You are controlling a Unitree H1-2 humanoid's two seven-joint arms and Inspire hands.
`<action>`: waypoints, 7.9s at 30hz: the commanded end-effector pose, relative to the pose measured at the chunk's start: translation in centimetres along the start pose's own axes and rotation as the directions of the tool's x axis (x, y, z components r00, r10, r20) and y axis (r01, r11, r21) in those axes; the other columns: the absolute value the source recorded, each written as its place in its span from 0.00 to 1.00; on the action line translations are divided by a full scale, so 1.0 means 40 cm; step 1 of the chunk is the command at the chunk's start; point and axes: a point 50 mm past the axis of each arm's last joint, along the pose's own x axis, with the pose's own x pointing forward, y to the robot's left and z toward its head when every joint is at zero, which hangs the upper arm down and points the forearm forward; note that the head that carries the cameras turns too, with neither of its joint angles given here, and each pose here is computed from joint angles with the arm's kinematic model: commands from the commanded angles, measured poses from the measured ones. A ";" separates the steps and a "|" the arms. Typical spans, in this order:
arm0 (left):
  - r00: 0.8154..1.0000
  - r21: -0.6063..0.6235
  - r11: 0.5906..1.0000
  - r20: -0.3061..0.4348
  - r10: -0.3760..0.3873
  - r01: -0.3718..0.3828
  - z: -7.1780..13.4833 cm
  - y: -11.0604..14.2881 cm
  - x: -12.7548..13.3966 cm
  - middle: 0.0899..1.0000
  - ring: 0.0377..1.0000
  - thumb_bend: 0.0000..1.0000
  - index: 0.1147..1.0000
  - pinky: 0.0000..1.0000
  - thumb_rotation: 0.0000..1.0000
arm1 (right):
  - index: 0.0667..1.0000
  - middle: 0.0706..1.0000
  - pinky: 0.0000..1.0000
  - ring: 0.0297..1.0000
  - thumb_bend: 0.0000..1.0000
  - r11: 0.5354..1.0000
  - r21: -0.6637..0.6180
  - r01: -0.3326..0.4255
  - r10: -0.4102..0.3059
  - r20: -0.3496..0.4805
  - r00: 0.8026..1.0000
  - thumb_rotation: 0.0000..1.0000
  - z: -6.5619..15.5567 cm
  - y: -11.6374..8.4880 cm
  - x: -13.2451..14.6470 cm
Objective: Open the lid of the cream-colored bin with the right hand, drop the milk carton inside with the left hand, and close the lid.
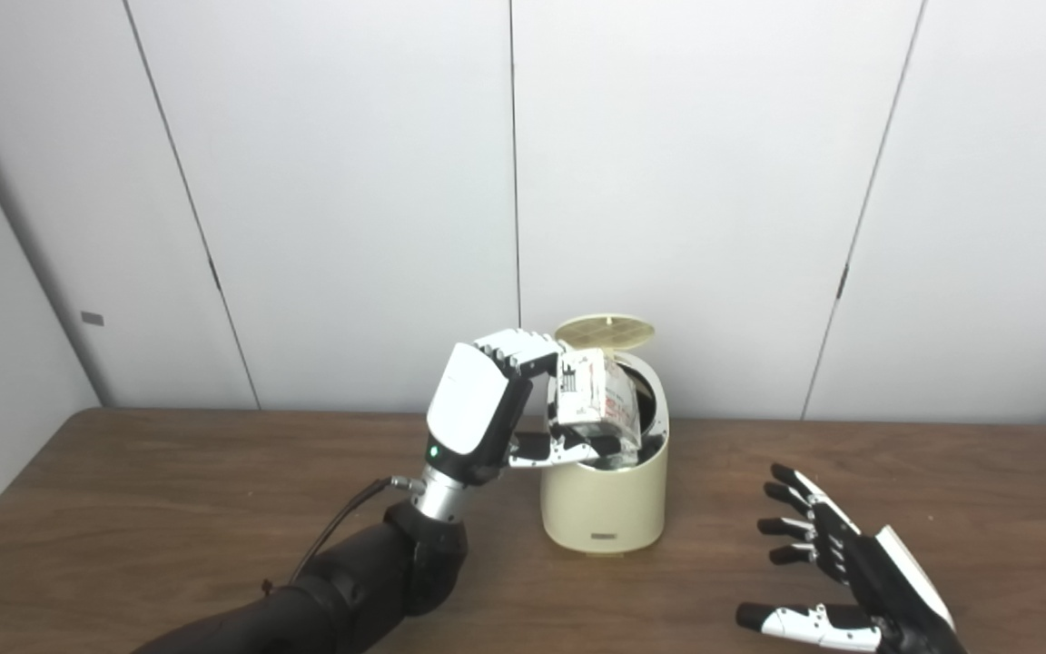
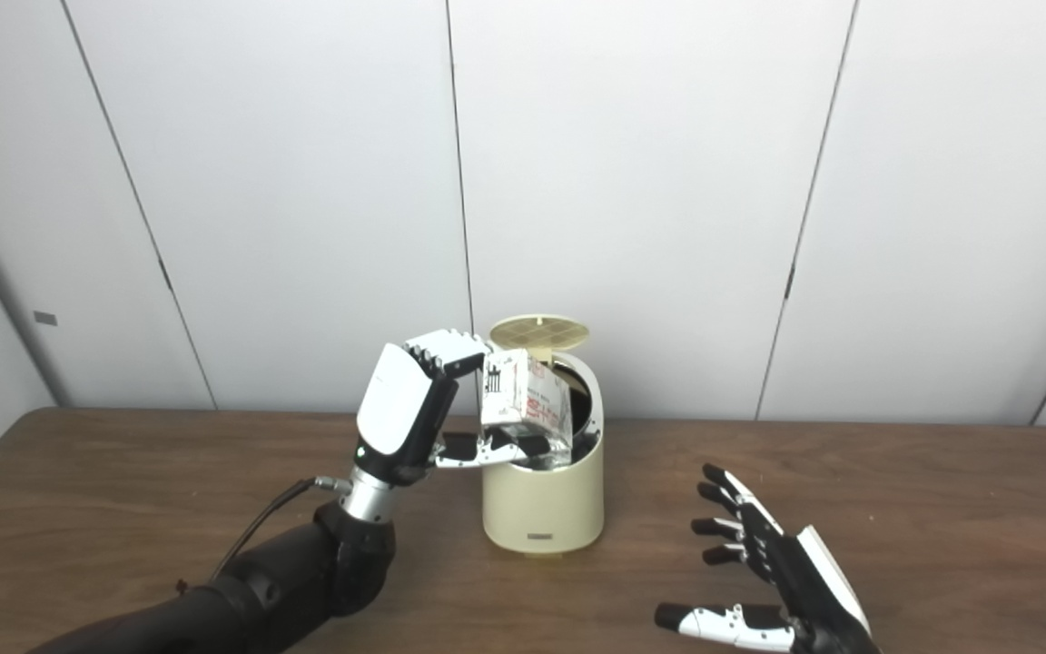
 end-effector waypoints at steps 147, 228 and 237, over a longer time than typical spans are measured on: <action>0.806 -0.708 0.677 -0.512 -0.297 -0.201 0.043 0.292 -0.367 0.77 0.70 0.82 0.80 0.60 0.26 | 0.91 0.88 0.74 0.81 0.83 0.999 -0.021 0.038 -0.033 0.183 0.983 0.27 0.098 -0.050 0.127; 0.783 -0.679 0.703 -0.549 -0.293 -0.213 0.068 0.240 -0.416 0.75 0.65 0.73 0.80 0.53 0.26 | 0.71 0.70 0.85 0.91 0.89 0.704 -0.685 -0.188 0.451 0.226 0.864 0.45 0.456 -0.055 0.396; 0.780 -0.680 0.700 -0.552 -0.296 -0.216 0.069 0.244 -0.419 0.75 0.65 0.74 0.80 0.53 0.25 | 0.71 0.70 0.90 0.90 0.89 0.656 -0.725 -0.211 0.478 0.182 0.860 0.48 0.427 -0.037 0.386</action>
